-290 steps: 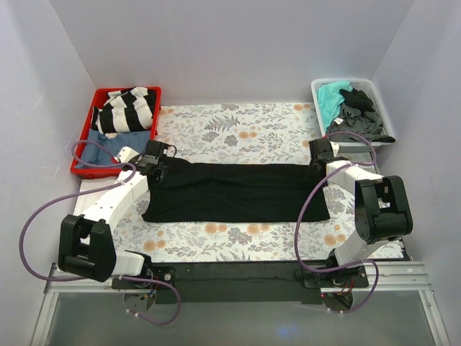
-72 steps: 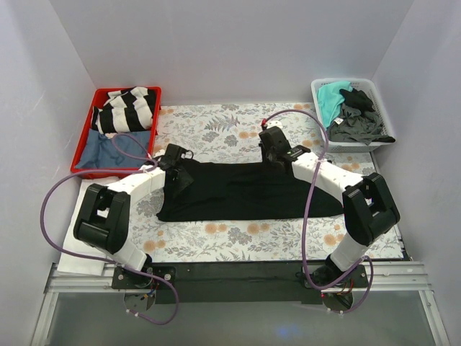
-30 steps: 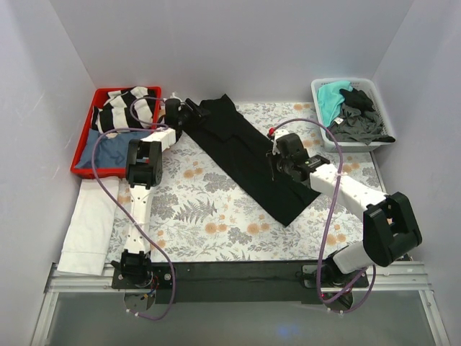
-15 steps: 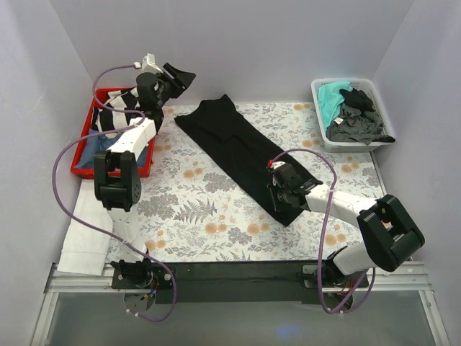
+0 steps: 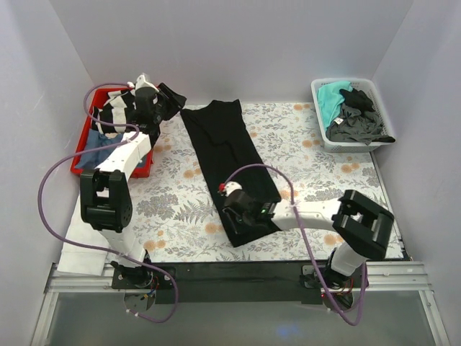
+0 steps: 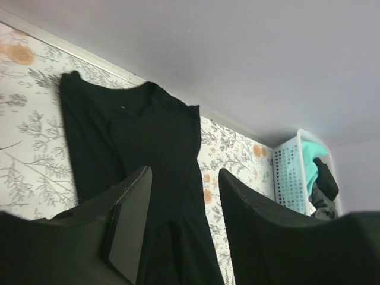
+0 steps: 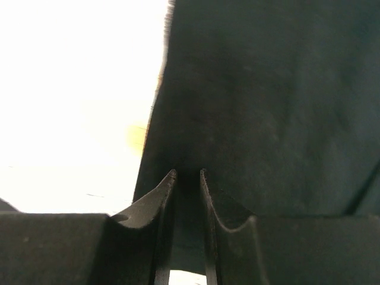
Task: Fold and stack the t-shirts
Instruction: Rotate the tshirt 90 degrees
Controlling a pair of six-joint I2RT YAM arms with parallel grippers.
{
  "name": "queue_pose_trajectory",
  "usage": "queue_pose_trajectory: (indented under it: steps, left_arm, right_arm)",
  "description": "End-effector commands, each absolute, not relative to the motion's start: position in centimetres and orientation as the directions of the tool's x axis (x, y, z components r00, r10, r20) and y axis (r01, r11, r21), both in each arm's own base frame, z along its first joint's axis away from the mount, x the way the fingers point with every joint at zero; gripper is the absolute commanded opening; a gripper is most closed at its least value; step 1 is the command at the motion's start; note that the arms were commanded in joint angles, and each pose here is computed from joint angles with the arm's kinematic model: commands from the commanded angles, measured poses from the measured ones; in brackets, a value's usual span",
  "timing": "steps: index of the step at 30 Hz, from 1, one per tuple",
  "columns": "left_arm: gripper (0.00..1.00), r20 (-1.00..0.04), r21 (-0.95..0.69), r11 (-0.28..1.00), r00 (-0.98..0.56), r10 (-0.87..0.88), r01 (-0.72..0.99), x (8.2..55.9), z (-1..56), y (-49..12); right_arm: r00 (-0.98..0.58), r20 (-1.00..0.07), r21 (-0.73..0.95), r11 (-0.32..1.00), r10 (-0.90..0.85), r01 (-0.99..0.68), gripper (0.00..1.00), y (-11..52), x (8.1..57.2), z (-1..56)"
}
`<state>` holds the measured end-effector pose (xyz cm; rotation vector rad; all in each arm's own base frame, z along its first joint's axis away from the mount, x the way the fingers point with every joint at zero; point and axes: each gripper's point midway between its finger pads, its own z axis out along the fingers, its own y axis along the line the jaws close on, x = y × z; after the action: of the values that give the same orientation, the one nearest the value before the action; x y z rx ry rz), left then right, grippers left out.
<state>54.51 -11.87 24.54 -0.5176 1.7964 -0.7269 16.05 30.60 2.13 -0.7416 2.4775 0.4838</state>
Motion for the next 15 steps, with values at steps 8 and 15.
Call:
queue_pose_trajectory:
  steps: [8,15]
  left_arm:
    - [0.47,-0.759,-0.616,0.785,-0.213,-0.615,-0.070,49.7,31.4,-8.7]
    - [0.47,-0.750,-0.613,0.782,-0.231,-0.620,-0.110,46.6,31.2,-8.4]
  right_arm:
    - [-0.664,-0.418,0.100,0.696,-0.619,-0.711,0.27,37.8,11.7,-1.8]
    - [-0.599,-0.622,0.021,0.755,-0.504,-0.656,0.33,37.9,15.6,4.6]
